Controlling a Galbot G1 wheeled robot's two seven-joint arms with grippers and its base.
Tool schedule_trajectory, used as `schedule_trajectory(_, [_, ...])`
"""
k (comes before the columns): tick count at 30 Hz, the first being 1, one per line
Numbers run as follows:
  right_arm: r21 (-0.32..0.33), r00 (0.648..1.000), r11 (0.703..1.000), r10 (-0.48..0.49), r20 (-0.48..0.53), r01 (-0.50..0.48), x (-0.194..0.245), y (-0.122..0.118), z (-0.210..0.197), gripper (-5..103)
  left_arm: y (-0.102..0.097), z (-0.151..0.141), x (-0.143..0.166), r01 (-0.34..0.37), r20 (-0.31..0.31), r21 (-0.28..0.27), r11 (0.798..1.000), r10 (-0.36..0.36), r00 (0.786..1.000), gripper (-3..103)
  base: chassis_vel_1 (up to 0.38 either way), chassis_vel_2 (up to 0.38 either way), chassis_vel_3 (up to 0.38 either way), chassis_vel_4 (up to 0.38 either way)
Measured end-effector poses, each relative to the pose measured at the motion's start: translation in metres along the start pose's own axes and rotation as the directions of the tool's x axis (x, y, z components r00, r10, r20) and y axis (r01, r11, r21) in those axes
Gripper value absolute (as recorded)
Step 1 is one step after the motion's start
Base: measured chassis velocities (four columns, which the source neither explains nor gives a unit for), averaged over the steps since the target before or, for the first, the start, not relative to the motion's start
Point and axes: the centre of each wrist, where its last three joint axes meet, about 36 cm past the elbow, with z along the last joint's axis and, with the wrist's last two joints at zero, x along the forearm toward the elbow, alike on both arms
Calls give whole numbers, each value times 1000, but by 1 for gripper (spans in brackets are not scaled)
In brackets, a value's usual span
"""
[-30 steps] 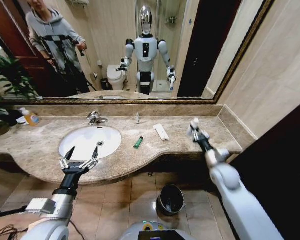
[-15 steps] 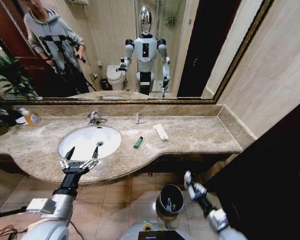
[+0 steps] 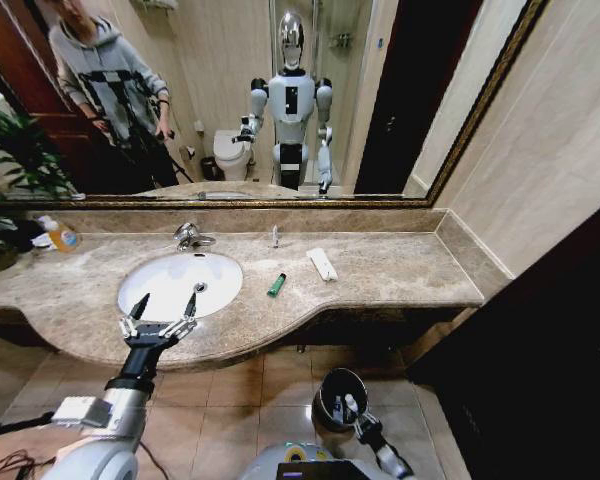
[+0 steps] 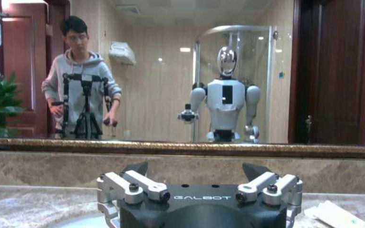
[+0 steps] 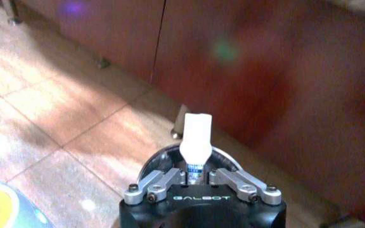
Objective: Pick up the trash from the sink and place it in the trash bin.
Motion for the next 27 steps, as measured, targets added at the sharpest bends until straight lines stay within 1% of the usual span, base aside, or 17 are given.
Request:
schedule_trajectory(2, [0,1000,1000,-11,-6,11,-16,4,3,14,0,0,0,0,0,0,1000,0,1000,100,0,0,0,0])
schedule_trajectory(7, [-9,1000,1000,12,11,-12,-41,7,2,14,0,0,0,0,0,0,1000,0,1000,100,0,0,0,0])
schedule_trajectory(11, [-12,999,999,31,31,-30,-50,5,-2,14,0,0,0,0,0,0,1000,0,1000,100,0,0,0,0])
schedule_trajectory(12, [-11,999,999,36,36,-36,-52,4,-5,12,0,0,0,0,0,0,1000,0,1000,100,0,0,0,0])
schedule_trajectory(13, [-11,998,999,42,38,-42,-54,3,-5,15,0,0,0,0,0,0,1000,0,1000,100,0,0,0,0])
schedule_trajectory(15, [-11,998,999,45,38,-44,-55,3,-5,15,0,0,0,0,0,0,1000,0,1000,100,0,0,0,0])
schedule_trajectory(19, [2,996,998,66,52,-66,-56,-4,1,36,0,0,0,0,0,0,1000,0,1000,100,0,0,0,0])
schedule_trajectory(20, [2,996,998,66,52,-66,-56,-4,1,36,0,0,0,0,0,0,1000,0,1000,100,0,0,0,0])
schedule_trajectory(23, [10,996,997,78,49,-78,-47,-8,8,52,0,0,0,0,0,0,1000,0,1000,100,0,0,0,0])
schedule_trajectory(24, [10,996,997,78,49,-78,-47,-8,8,52,0,0,0,0,0,0,1000,0,1000,100,0,0,0,0])
schedule_trajectory(25, [8,996,997,83,45,-83,-43,-9,12,58,0,0,0,0,0,0,1000,0,1000,100,0,0,0,0])
schedule_trajectory(26, [6,995,996,88,43,-88,-39,-11,14,58,0,0,0,0,0,0,1000,0,1000,100,0,0,0,0])
schedule_trajectory(27, [3,995,996,93,41,-93,-35,-12,16,63,0,0,0,0,0,0,1000,0,1000,100,0,0,0,0])
